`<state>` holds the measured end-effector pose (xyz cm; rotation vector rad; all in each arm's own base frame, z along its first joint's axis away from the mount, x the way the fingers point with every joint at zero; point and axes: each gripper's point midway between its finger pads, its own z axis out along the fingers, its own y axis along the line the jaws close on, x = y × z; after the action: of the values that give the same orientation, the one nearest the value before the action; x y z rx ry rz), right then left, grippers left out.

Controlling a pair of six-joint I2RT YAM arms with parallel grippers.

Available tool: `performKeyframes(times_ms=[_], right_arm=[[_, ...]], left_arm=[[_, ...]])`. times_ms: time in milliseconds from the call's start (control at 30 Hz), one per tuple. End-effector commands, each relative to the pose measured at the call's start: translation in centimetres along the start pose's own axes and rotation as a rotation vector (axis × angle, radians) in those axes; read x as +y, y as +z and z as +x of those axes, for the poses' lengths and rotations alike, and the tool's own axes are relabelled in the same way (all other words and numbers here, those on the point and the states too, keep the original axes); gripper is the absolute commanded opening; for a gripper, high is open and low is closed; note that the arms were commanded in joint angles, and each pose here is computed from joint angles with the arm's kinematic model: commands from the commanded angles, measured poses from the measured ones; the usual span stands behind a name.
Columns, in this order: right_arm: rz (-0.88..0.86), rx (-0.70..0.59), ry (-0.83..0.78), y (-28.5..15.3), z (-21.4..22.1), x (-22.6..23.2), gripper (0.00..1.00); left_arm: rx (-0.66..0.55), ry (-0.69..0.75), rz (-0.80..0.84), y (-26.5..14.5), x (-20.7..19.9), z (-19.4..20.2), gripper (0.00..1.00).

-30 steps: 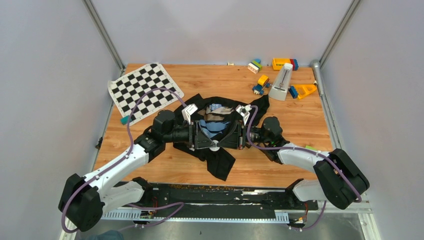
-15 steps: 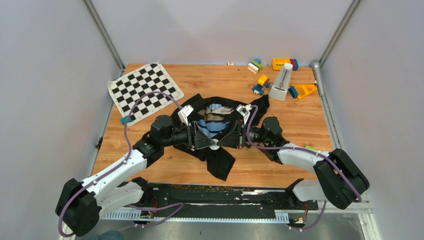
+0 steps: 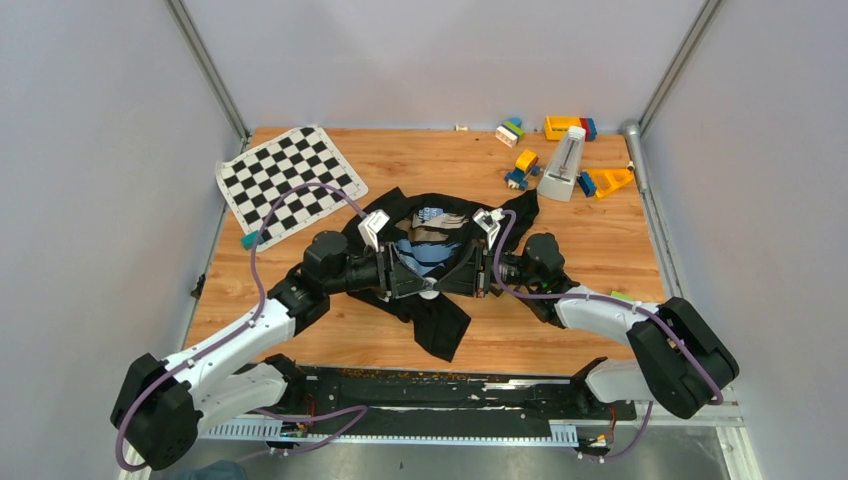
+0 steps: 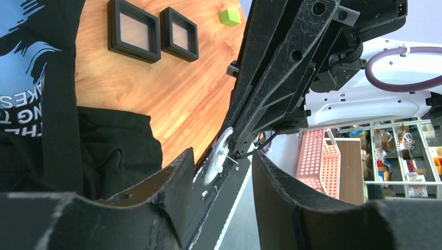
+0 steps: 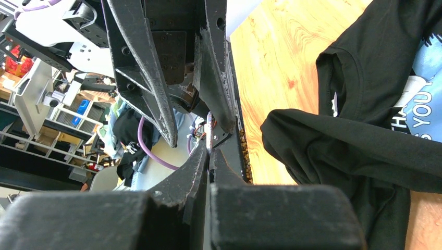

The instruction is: Remove the brooch from the garment

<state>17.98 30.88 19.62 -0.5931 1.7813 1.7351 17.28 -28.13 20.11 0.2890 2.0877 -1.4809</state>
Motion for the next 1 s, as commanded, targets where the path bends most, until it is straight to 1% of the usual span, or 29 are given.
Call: performKeyframes(times_ms=[0,167,233,300,333,467,533,667,867,967], right_arm=[[-0.002,-0.017,-0.030,0.2,-0.7,0.0,0.00],[-0.001,-0.009,-0.018,0.4,-0.6,-0.2,0.00],[-0.003,-0.007,-0.015,0.4,-0.5,-0.3,0.00],[0.000,-0.009,-0.011,0.4,-0.5,-0.4,0.00],[0.002,-0.011,-0.012,0.4,-0.6,-0.4,0.00],[0.008,-0.016,-0.011,0.3,-0.6,-0.4,0.00],[0.007,-0.017,-0.009,0.3,-0.7,-0.4,0.00],[-0.016,-0.013,-0.004,0.2,-0.7,0.0,0.00],[-0.029,-0.013,0.004,0.1,-0.6,0.1,0.00],[-0.028,-0.016,0.005,0.0,-0.7,0.1,0.00]], left_arm=[[-0.017,0.022,0.033,0.6,-0.7,-0.5,0.49],[0.006,0.017,0.035,1.1,-0.4,0.0,0.46],[0.008,0.018,0.032,1.2,-0.4,0.1,0.42],[0.010,0.017,0.029,1.2,-0.3,0.1,0.40],[0.009,0.019,0.031,1.2,-0.4,0.1,0.40],[0.008,0.024,0.028,0.9,-0.5,0.2,0.48],[0.006,0.023,0.022,0.7,-0.4,0.3,0.50],[0.001,0.011,0.017,0.6,-0.1,0.6,0.53],[-0.021,-0.008,0.036,0.8,0.2,0.8,0.52],[-0.020,-0.014,0.040,0.9,0.2,0.9,0.46]])
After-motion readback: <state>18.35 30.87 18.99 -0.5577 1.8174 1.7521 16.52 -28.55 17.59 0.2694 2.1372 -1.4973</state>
